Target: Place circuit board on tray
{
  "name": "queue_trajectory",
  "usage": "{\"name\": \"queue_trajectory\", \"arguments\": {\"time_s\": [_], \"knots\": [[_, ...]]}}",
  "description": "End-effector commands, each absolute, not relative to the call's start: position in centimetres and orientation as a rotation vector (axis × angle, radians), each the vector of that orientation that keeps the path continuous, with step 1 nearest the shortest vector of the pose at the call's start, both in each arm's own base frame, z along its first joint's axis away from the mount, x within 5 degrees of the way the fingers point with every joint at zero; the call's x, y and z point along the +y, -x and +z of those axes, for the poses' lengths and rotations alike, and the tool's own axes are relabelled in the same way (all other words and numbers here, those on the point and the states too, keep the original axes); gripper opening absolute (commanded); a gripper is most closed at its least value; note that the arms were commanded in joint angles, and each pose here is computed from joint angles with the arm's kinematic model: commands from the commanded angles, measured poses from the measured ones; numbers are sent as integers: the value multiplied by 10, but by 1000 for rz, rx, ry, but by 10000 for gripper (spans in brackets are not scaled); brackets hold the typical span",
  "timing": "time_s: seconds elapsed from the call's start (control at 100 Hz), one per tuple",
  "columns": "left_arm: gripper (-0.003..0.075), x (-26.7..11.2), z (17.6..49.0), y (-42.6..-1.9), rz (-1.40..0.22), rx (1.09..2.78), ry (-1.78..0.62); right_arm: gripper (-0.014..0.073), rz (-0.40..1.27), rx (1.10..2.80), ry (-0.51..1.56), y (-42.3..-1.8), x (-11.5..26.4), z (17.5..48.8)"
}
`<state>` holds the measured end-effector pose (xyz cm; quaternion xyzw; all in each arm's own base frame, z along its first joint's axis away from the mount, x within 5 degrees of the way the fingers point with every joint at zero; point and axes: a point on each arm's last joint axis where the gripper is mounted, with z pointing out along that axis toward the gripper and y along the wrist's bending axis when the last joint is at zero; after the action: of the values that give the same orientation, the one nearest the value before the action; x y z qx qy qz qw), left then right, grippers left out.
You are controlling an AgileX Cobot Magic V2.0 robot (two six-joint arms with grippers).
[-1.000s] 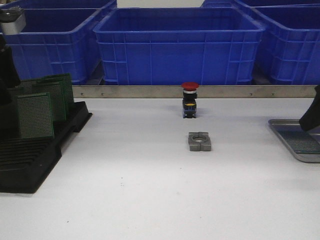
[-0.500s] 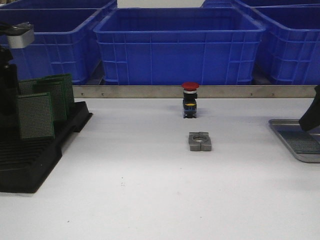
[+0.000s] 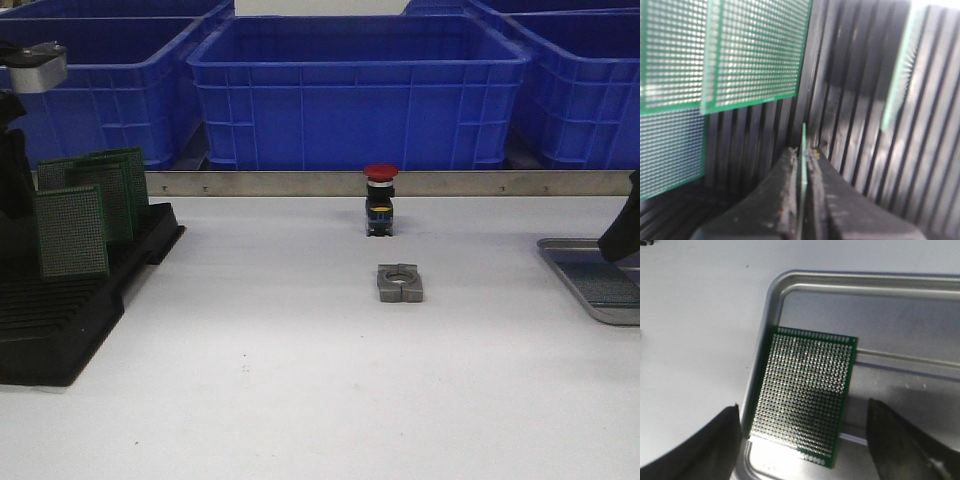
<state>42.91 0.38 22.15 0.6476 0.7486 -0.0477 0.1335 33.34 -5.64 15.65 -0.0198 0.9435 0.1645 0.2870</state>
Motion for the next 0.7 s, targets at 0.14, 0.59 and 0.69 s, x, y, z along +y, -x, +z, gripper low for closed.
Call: {"name": "queue_trajectory", "arguments": {"time_s": [0.14, 0.59, 0.69], "knots": [[-20, -2, 288, -425, -58, 2097, -1802, 542, 454, 2457, 67, -335, -56, 178], [-20, -20, 367, -397, -73, 1881, -1634, 542, 461, 2426, 284, -336, -45, 180], [-20, -37, 377, -394, -187, 1799, -1579, 542, 505, 2371, 329, -339, -34, 184]]}}
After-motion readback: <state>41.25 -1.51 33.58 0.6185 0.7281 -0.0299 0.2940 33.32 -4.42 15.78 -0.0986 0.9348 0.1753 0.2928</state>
